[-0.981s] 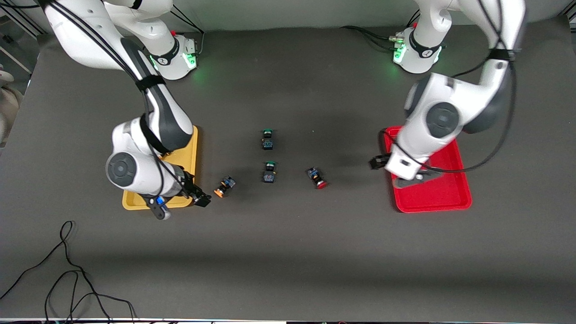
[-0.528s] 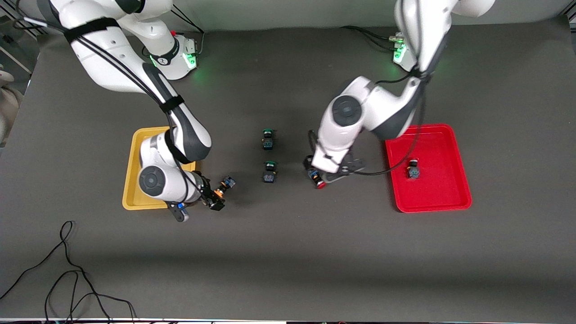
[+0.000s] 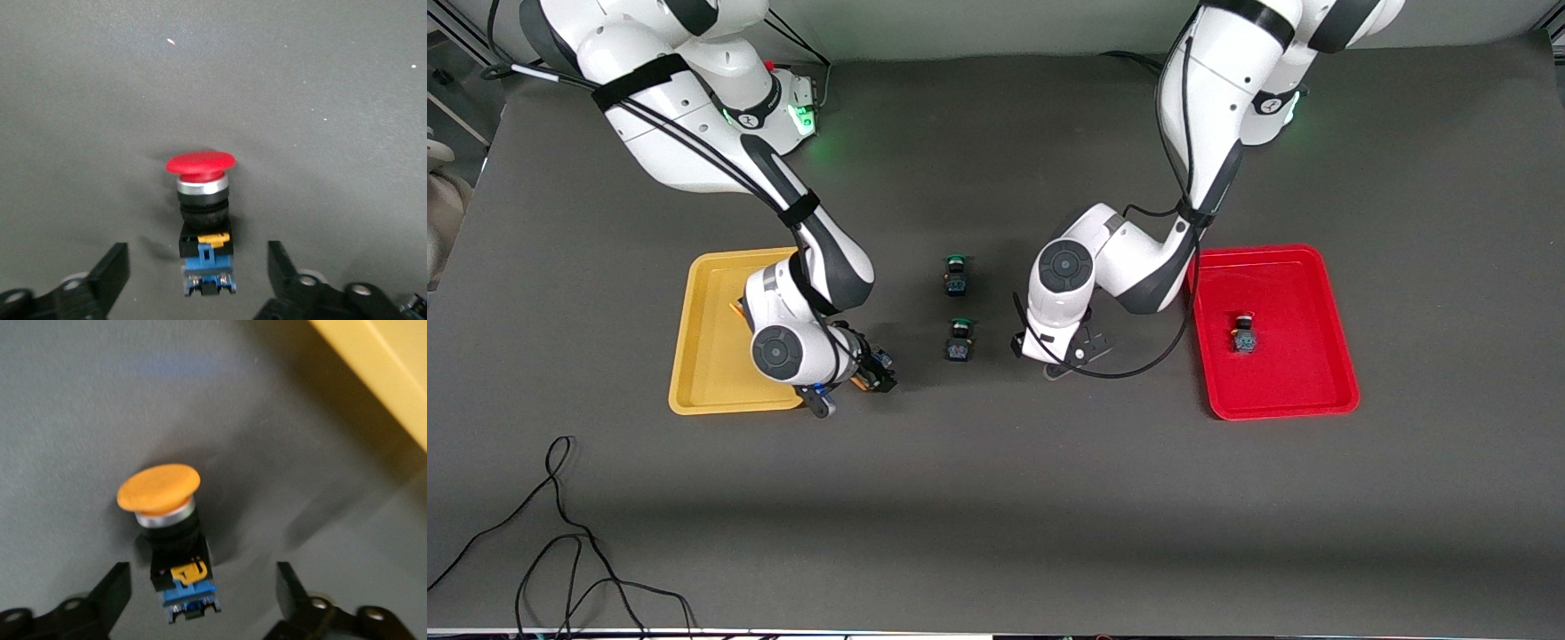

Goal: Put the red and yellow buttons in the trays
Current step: 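Grasp second yellow button with the right gripper while the left gripper grasps red, then place yellow button in yellow tray while the left gripper places red button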

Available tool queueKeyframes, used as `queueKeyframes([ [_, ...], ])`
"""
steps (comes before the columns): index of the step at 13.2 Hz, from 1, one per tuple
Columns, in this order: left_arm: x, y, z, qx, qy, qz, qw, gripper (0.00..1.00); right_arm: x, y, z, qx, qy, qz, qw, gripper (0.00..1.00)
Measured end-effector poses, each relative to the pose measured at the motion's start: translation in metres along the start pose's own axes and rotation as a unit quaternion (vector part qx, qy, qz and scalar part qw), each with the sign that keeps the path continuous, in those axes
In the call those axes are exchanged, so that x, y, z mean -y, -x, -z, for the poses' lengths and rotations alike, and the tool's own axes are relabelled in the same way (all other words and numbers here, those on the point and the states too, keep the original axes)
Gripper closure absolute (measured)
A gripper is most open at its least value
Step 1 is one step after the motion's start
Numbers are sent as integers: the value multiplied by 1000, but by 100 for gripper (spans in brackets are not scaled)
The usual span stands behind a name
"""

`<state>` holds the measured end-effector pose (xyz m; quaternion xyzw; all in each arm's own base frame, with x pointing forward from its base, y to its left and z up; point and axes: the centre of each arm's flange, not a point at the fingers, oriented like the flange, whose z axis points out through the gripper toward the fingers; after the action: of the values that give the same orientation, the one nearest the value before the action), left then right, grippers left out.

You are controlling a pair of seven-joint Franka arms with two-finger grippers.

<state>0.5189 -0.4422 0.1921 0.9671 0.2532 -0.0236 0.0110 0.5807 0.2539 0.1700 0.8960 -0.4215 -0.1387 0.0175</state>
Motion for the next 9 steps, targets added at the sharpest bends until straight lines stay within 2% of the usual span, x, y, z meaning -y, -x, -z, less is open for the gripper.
queueKeyframes([
  [2,0,-1,1,-1,1,9,1000,40,0,1,-1,-6,3,6,1000,36],
  [4,-1,-1,1,-1,1,14,1000,64,0,1,1,-9,2,7,1000,58],
  [5,-1,-1,2,-2,1,15,1000,67,0,0,5,-11,-1,7,1000,67],
  [7,-3,-13,14,-8,7,21,1000,67,0,-1,32,-18,-16,7,1000,67],
  [9,7,-49,61,-9,4,18,1000,67,-10,-1,89,-26,-18,11,999,67],
])
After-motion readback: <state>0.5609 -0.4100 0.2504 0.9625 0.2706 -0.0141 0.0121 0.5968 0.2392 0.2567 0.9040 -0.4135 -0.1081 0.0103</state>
